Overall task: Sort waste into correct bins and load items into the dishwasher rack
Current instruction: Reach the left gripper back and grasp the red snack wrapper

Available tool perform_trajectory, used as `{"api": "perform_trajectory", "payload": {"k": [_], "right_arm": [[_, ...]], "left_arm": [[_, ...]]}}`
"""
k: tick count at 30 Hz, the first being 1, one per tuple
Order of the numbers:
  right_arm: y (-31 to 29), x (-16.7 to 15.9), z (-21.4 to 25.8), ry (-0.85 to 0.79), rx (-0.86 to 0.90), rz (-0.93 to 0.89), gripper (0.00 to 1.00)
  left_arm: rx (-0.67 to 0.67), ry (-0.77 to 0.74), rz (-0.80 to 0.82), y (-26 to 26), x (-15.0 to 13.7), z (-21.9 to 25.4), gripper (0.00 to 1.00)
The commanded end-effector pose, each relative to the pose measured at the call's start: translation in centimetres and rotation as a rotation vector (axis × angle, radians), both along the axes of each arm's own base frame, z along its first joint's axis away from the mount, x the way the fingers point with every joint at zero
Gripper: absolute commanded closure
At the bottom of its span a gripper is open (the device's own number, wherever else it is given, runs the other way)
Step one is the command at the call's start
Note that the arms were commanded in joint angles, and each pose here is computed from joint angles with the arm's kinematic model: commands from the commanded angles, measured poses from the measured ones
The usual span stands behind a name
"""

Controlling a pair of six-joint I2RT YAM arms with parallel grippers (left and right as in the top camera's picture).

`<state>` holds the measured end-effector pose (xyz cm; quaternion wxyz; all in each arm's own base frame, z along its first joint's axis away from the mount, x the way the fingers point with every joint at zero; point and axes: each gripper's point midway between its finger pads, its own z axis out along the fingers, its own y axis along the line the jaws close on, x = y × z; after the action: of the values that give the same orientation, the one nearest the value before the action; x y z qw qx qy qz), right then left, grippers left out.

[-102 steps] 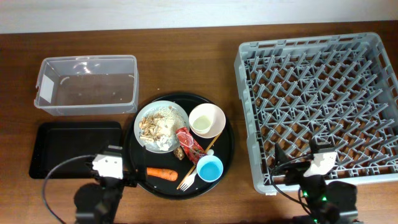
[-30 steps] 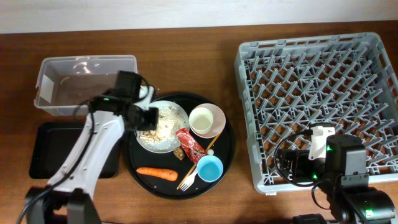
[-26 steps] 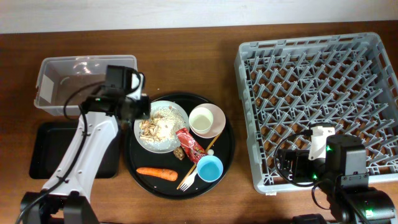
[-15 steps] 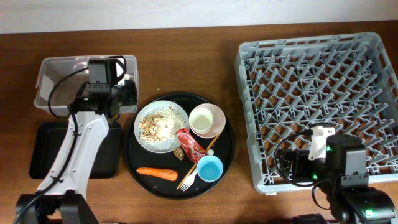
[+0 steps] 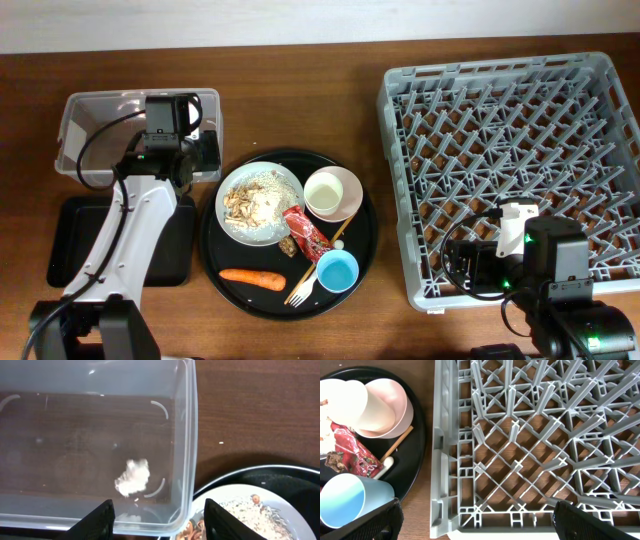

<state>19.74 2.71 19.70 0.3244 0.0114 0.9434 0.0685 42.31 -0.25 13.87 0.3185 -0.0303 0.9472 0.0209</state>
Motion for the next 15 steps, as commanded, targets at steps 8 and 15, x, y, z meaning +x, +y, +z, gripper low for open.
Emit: {"api": "perform_trajectory", "payload": {"k": [8, 15], "right_arm": [[0.0, 0.1, 0.7, -0.020, -0.007, 0.007, 0.01], [0.0, 0.1, 0.7, -0.020, -0.007, 0.007, 0.02]], "left_arm": [[-0.329, 0.390, -0.299, -11.4, -9.5, -3.0, 0.44], [-0.281, 0.475, -0.392, -14.5, -12.9, -6.1, 0.38]]}}
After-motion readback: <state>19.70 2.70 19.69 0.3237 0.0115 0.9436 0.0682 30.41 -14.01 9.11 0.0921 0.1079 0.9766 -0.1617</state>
